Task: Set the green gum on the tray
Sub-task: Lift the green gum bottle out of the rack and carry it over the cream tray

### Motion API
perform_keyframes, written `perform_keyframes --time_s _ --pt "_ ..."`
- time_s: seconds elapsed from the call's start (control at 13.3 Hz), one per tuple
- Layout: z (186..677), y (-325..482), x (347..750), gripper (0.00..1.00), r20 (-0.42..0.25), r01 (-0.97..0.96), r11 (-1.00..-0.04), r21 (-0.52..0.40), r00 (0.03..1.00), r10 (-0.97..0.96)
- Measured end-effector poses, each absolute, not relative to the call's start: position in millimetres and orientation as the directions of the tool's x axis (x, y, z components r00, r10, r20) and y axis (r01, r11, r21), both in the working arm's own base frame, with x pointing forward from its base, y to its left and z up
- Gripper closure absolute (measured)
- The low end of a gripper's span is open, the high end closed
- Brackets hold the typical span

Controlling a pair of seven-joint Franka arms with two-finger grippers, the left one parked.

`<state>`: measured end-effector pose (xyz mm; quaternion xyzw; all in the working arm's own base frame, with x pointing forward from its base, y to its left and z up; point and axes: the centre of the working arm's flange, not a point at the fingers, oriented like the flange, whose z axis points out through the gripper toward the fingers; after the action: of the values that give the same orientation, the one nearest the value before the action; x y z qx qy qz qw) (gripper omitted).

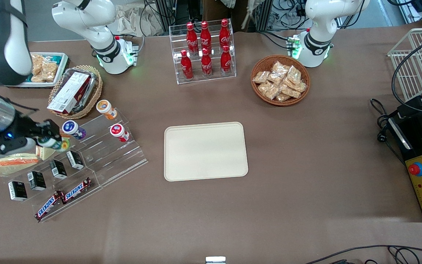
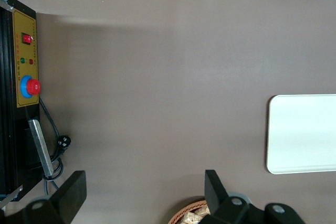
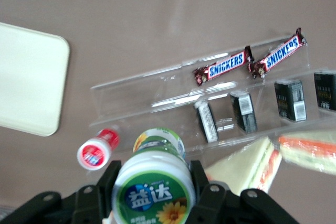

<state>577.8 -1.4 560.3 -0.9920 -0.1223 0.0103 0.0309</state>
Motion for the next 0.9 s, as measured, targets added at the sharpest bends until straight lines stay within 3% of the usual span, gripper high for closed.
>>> perform_keyframes --time_s 0.15,0.45,0.75,0.9 --pt "588.9 28.3 572.4 0.41 -0.019 0.199 -0.978 -0.066 0.979 0.201" --pt "590.2 130.9 560.1 0.41 -0.043 0.037 -0.998 -0.059 0.998 0.039" --pt "570.3 244.4 542.2 0.41 -0.029 -0.135 -0.989 -0.063 0.991 -0.133" --pt "531.7 266.8 545.8 0.41 -0.025 -0.168 -0.984 -0.067 0.986 -0.166"
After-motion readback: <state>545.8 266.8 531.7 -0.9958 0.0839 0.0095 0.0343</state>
